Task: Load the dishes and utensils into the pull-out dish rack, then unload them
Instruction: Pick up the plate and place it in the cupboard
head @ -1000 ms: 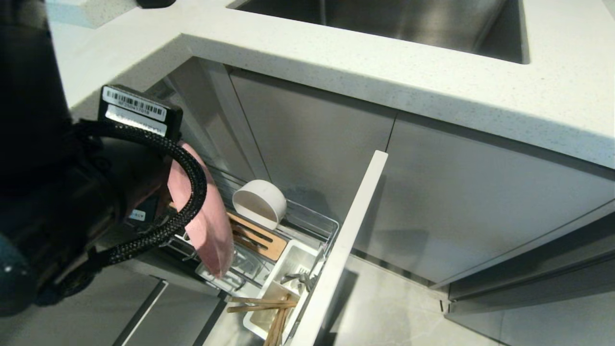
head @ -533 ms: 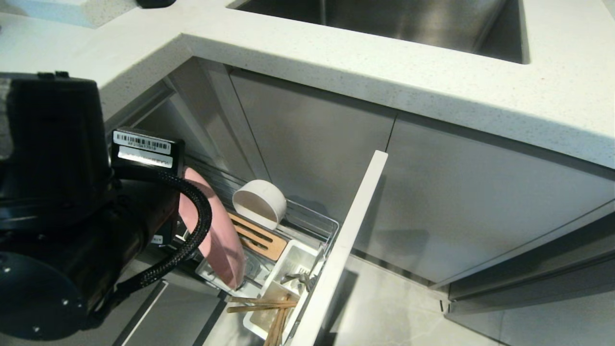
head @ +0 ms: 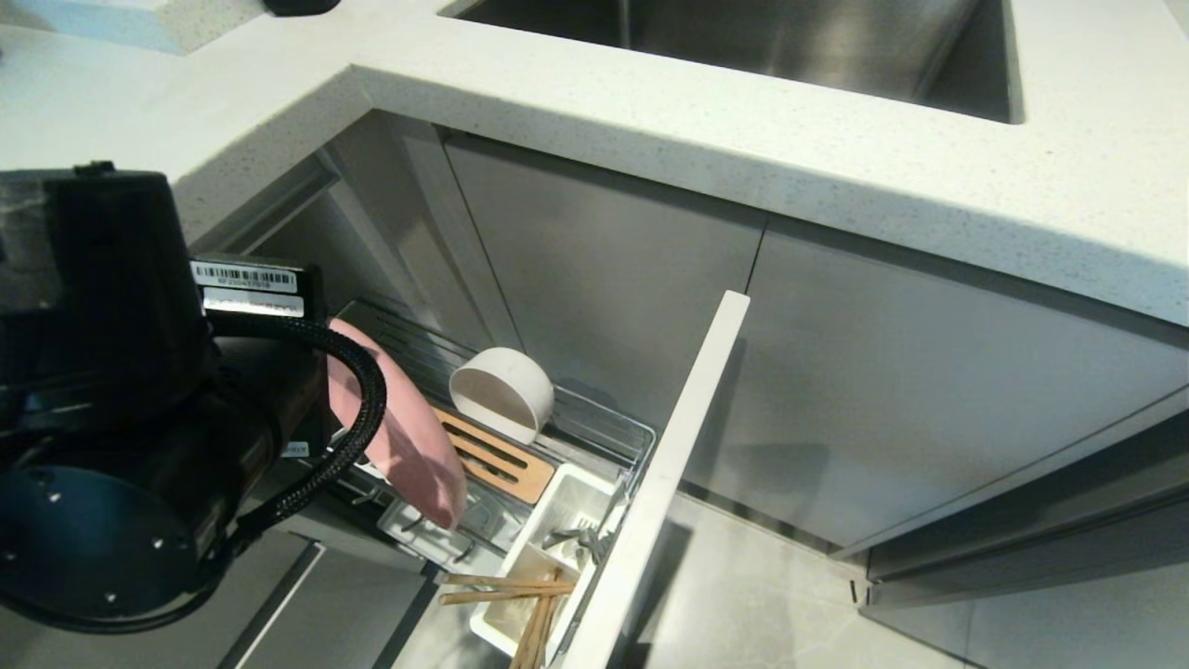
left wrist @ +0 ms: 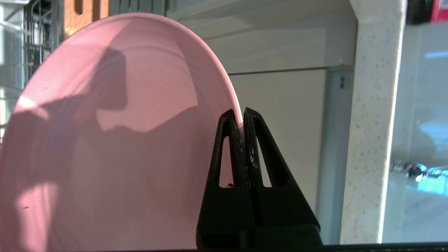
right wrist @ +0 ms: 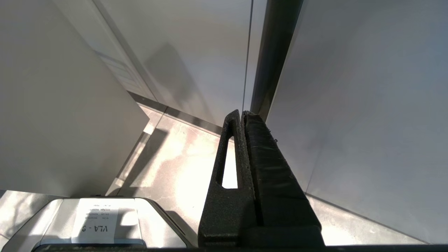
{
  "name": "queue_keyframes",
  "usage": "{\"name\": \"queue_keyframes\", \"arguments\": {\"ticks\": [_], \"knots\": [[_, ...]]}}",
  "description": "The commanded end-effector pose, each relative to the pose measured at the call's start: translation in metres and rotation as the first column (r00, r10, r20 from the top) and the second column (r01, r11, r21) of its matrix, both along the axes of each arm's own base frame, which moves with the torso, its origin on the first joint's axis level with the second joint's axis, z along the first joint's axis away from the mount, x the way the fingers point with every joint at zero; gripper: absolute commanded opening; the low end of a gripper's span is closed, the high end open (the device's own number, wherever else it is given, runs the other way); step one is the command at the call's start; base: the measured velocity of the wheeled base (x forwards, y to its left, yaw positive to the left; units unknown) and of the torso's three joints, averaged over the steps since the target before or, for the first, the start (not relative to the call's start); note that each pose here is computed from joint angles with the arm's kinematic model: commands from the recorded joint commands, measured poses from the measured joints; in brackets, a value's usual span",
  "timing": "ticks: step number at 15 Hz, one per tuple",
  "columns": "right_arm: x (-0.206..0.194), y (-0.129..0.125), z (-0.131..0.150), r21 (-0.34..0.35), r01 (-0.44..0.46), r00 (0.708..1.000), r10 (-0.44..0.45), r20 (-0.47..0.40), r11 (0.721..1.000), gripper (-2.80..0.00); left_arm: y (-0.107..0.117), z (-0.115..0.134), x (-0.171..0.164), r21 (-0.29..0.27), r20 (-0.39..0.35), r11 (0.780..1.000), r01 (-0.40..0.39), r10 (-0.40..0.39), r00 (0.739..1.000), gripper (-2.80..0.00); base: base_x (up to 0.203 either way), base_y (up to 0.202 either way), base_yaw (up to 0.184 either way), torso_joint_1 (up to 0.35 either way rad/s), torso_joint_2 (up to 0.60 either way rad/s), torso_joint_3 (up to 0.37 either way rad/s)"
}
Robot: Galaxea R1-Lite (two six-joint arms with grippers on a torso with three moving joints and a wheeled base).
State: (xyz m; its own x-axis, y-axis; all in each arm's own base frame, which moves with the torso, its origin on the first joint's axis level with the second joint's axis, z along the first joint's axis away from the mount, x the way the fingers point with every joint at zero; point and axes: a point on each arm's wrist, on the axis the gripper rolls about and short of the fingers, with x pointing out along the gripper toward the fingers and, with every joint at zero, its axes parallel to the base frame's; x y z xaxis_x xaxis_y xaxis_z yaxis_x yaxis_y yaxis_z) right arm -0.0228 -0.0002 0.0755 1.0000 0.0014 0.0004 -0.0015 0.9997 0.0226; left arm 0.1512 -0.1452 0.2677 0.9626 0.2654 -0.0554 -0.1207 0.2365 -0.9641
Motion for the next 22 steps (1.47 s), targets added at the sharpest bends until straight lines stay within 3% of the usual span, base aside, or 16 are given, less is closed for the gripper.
{"name": "queue_keyframes", "arguments": {"ticks": [1, 7, 10, 22], "knots": [[0.000, 0.000, 0.000, 0.000, 0.000, 1.000, 0.000, -0.002, 1.000, -2.80, 0.002, -0.004, 0.002, -0.023, 0.002, 1.000, -0.019, 0.019, 1.000, -2.80, 0.000, 0.000, 0.000, 0.000, 0.00, 0.000], [0.000, 0.000, 0.000, 0.000, -0.001, 1.000, 0.001, -0.002, 1.000, -2.80, -0.002, -0.022, 0.014, -0.076, -0.020, 0.995, -0.061, 0.060, 0.998, -2.80, 0.000, 0.000, 0.000, 0.000, 0.00, 0.000], [0.000, 0.000, 0.000, 0.000, 0.000, 1.000, 0.000, -0.002, 1.000, -2.80, -0.002, -0.027, 0.017, -0.077, -0.030, 0.994, -0.074, 0.072, 0.997, -2.80, 0.000, 0.000, 0.000, 0.000, 0.00, 0.000], [0.000, 0.000, 0.000, 0.000, 0.000, 1.000, 0.000, -0.002, 1.000, -2.80, -0.002, -0.050, 0.035, -0.028, -0.107, 0.990, -0.141, 0.137, 0.985, -2.80, 0.000, 0.000, 0.000, 0.000, 0.00, 0.000]]}}
